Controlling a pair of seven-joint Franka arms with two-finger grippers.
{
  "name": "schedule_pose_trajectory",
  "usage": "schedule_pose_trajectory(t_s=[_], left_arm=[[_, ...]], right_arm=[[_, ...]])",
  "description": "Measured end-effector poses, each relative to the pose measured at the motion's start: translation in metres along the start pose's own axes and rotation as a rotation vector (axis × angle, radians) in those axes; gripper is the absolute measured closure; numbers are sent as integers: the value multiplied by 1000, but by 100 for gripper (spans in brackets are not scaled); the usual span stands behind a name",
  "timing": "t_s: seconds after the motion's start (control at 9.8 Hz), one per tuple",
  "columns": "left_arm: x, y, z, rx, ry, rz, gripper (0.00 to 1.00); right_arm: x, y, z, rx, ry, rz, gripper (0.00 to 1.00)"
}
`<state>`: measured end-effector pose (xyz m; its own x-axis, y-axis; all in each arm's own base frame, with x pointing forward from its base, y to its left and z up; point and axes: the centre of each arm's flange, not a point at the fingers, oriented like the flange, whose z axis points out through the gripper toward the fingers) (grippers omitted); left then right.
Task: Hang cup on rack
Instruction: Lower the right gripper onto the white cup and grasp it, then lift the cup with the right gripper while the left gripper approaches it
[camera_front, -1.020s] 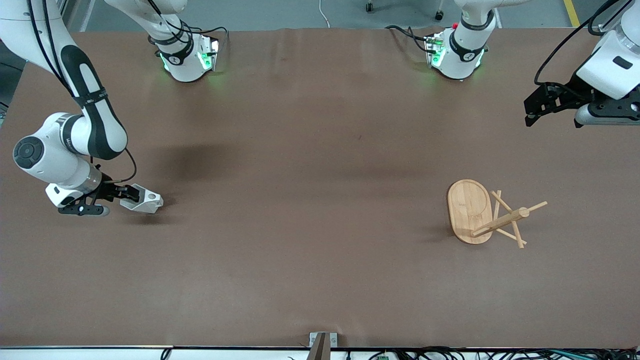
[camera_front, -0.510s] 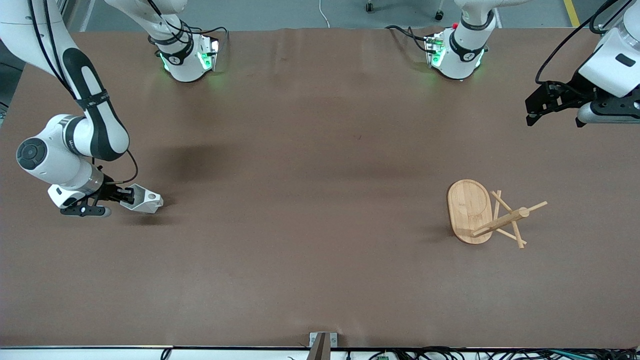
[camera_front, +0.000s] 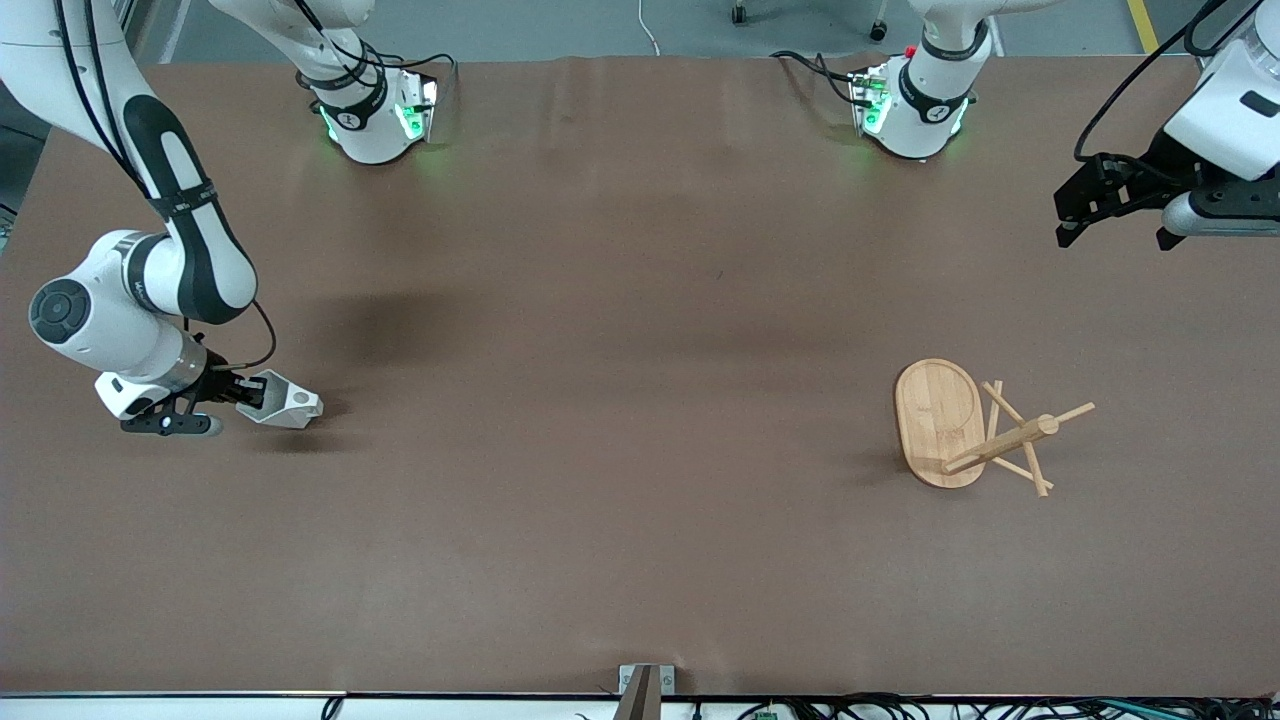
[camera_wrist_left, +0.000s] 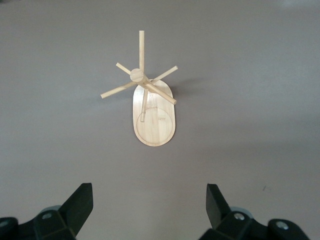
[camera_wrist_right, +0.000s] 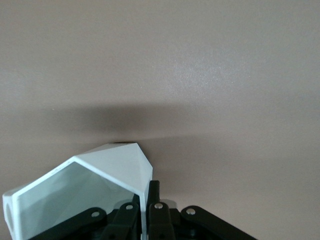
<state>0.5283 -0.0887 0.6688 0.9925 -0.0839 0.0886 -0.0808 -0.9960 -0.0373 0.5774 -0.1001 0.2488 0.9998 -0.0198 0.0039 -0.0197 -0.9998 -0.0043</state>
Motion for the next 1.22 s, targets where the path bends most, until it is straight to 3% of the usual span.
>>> schedule_pose_trajectory(t_s=[0.2,0.31,0.61,0.82,1.22], left_arm=[[-1,5,-4,0,8,10,0],[-1,10,-6,-1,13,21,0],[-8,57,-14,-44,24,194,0],[-16,94,-23,-98,40,337,0],[-44,181,-34,-261,47,616,0]], right_arm=[[13,-14,-45,21,-19,-16,96],[16,-30,-67,97,-41,11,96],[17,-127,-99,471,-68,85,96],[11,-207,-107,690,-93,106,96],[-14,-317,-123,1010,-163,120,96]])
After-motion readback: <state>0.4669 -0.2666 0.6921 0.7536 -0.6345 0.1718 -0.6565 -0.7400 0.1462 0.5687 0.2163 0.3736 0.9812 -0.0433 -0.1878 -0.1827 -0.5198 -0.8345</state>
